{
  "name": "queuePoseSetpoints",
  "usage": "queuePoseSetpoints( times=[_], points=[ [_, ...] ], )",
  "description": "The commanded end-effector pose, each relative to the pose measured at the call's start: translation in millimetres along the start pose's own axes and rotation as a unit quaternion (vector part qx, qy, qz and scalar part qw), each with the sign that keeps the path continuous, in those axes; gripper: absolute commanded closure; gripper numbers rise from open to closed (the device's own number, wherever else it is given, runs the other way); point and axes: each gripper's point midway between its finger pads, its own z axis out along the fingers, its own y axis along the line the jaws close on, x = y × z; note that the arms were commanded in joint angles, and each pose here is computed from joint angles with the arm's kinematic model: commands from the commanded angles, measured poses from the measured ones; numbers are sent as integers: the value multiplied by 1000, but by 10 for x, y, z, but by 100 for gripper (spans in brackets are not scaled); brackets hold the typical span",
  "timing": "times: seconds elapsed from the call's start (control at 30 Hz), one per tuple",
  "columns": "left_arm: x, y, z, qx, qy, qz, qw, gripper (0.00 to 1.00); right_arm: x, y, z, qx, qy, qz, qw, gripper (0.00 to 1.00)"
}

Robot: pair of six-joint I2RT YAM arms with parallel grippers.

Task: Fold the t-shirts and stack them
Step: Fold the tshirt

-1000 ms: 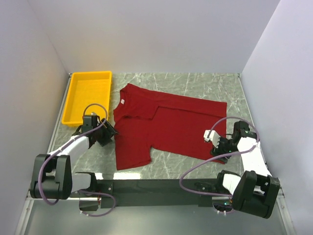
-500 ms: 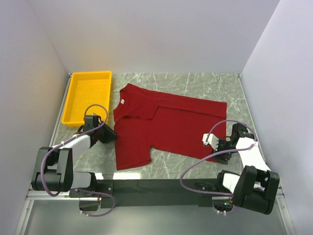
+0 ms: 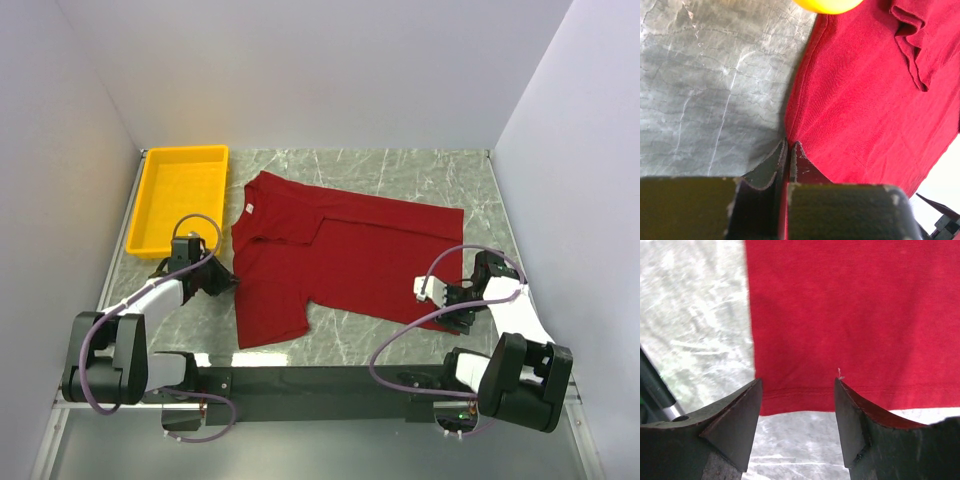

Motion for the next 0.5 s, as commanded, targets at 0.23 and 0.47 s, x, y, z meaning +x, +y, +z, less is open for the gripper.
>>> queuePoseSetpoints(
  times=[0.23,0.47],
  points=[
    [-14,-105,-57,19,0,16,1000,99,59,85,32,-26,30,-44,998,35],
    [-15,-145,-63,27,2,14,1000,99,13,124,134,-34,35,-56,997,37]
  ],
)
